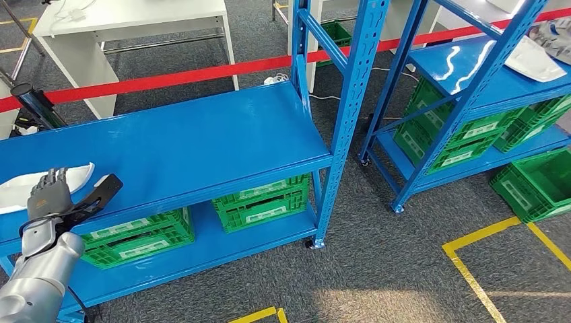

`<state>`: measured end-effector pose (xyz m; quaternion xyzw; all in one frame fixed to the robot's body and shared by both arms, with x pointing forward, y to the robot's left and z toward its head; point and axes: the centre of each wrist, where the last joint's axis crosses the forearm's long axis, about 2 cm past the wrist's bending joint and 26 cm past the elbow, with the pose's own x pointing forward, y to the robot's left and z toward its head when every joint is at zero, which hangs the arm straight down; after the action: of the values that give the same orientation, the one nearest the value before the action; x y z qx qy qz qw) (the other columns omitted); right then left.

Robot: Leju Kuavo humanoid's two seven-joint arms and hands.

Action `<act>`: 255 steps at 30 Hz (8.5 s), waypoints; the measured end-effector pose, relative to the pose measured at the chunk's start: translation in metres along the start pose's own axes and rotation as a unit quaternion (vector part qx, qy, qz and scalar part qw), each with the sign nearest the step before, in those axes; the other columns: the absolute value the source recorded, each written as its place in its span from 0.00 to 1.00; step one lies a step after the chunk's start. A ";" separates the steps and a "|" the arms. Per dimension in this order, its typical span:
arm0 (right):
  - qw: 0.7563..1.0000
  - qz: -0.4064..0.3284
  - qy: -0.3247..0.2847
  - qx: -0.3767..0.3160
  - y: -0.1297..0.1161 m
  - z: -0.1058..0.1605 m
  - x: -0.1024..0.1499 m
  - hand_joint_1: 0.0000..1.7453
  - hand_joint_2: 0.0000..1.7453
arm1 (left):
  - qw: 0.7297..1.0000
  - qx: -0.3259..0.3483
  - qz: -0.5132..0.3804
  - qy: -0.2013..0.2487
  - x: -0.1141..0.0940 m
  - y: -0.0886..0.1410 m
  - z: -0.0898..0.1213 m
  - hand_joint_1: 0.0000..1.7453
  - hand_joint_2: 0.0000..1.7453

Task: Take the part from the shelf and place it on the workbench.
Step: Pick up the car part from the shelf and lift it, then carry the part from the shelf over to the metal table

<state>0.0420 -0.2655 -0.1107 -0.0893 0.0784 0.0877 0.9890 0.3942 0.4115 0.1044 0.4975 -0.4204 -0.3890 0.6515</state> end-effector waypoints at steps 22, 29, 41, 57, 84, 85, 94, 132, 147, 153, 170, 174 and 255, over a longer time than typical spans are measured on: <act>1.000 0.004 -0.002 0.002 0.002 0.001 0.002 0.00 0.00 | 1.000 0.016 0.016 -0.009 -0.014 -0.003 0.003 0.00 1.00; 1.000 0.005 -0.004 0.004 0.005 0.002 0.003 0.00 0.00 | 1.000 0.016 0.014 -0.004 -0.023 0.000 0.002 0.00 1.00; 1.000 0.008 -0.005 0.009 0.007 0.003 0.005 0.00 0.00 | 0.988 0.044 0.112 -0.102 -0.031 0.000 0.003 0.00 1.00; 1.000 0.003 -0.008 0.006 0.007 0.004 0.008 0.00 0.00 | 0.965 0.149 0.160 -0.144 -0.014 0.031 0.000 0.00 0.75; 1.000 0.010 -0.009 0.013 0.007 0.004 0.008 0.00 0.00 | 0.999 -0.011 -0.020 -0.023 -0.033 0.012 -0.003 0.40 1.00; 1.000 0.010 -0.009 0.013 0.007 0.004 0.008 0.00 0.00 | 1.000 -0.009 -0.018 -0.022 -0.034 0.012 -0.003 0.61 1.00; 1.000 0.012 -0.009 0.012 0.007 0.004 0.008 0.00 0.00 | 1.000 -0.008 -0.013 -0.026 -0.037 0.005 0.001 0.21 1.00; 1.000 0.010 -0.009 0.010 0.007 0.004 0.008 0.00 0.00 | 0.999 -0.015 0.000 -0.032 -0.033 0.005 0.000 0.83 1.00; 1.000 0.004 -0.008 0.012 0.007 0.004 0.008 0.00 0.00 | 0.996 0.012 0.064 -0.066 -0.032 0.004 0.001 0.93 1.00; 1.000 0.003 -0.008 0.012 0.007 0.004 0.008 0.00 0.00 | 0.994 0.035 0.065 -0.080 -0.025 0.004 0.001 0.93 1.00; 1.000 -0.001 -0.007 0.007 0.006 0.004 0.008 0.00 0.00 | 0.987 0.075 0.074 -0.122 -0.007 -0.004 0.008 0.93 1.00; 1.000 -0.004 -0.007 0.006 0.006 0.004 0.007 0.00 0.00 | 0.985 0.081 0.086 -0.126 0.000 -0.009 0.014 0.93 1.00; 1.000 -0.007 -0.004 0.002 0.006 0.003 0.006 0.00 0.00 | 0.874 0.114 0.084 -0.465 0.084 0.037 0.115 0.93 1.00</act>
<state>0.0473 -0.2585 -0.1096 -0.0872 0.0736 0.0810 0.9902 0.3189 0.3048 0.1718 0.2933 -0.7565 -0.4682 0.3501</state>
